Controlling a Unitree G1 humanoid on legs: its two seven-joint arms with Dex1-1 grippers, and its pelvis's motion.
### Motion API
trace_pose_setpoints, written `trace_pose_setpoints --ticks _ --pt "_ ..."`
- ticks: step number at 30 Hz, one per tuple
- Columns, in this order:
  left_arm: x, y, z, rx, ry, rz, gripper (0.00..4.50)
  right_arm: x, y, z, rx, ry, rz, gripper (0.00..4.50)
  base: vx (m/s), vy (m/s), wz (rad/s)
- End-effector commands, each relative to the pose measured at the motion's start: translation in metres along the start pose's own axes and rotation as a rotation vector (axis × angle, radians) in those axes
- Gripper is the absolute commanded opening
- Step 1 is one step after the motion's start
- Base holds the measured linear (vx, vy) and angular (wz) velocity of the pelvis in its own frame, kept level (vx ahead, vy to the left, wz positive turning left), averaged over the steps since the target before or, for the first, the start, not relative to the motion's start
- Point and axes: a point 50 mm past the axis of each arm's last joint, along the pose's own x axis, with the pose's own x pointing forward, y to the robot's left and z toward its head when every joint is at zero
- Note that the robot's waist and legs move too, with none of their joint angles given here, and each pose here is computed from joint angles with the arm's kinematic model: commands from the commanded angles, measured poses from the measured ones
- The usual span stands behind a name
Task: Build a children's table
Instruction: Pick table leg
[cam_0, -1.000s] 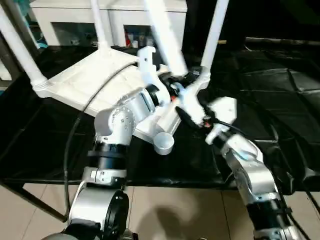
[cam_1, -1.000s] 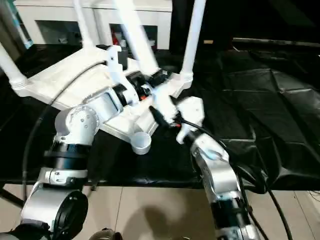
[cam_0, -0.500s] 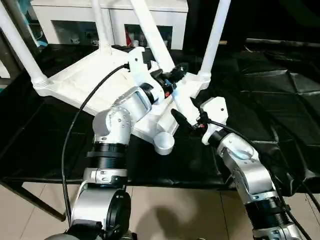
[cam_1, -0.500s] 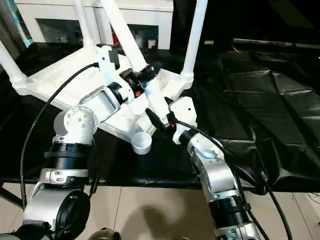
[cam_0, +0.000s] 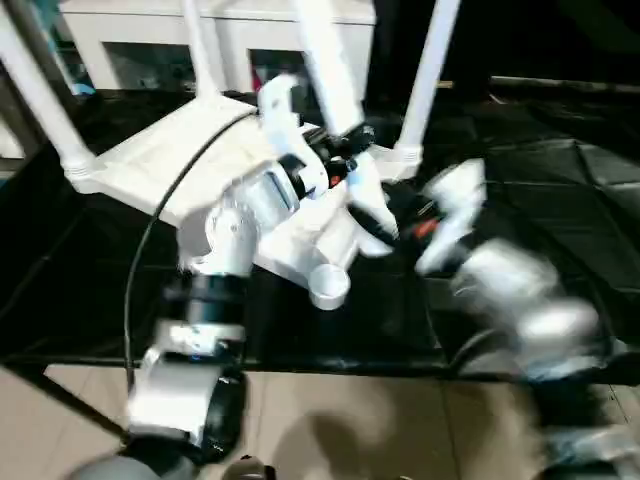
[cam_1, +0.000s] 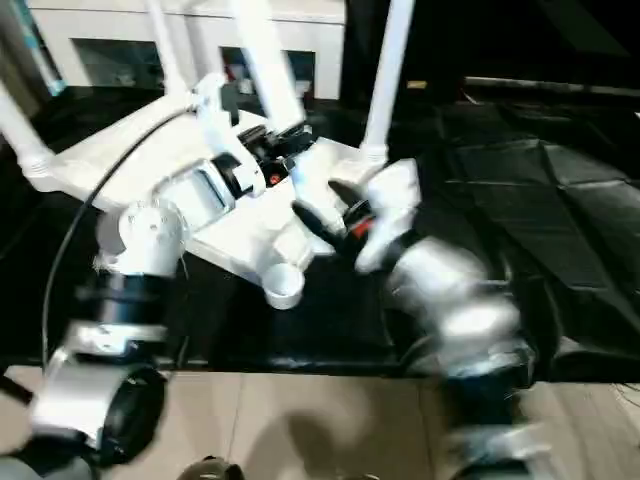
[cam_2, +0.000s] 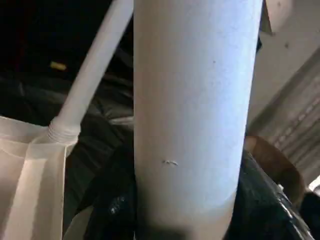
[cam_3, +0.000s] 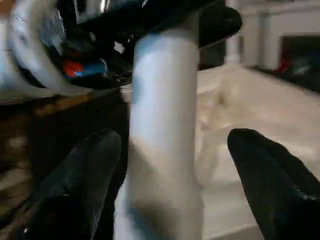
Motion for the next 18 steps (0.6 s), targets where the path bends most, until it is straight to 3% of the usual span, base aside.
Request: trace_pose_setpoints --ticks 1,3,11,18 --pt "0.005 -0.016 0.006 0.017 0.029 -0.106 1.94 -0.001 0.001 0.005 0.063 0.019 0.052 3.79 0.0 0.0 0.0" --pt "0.003 -0.027 0.006 0.013 0.079 -0.216 1.93 -0.004 -0.005 0.017 0.157 0.013 0.069 3.79 0.0 0.0 0.0" --pt "0.001 -0.037 0.007 0.018 0.106 -0.294 1.93 -0.003 -0.008 0.027 0.287 0.028 0.109 3.79 0.0 0.0 0.0" --pt "0.0 -0.039 0.006 0.015 0.114 -0.312 1.93 0.0 -0.003 0.019 0.295 0.134 0.145 3.79 0.0 0.0 0.0"
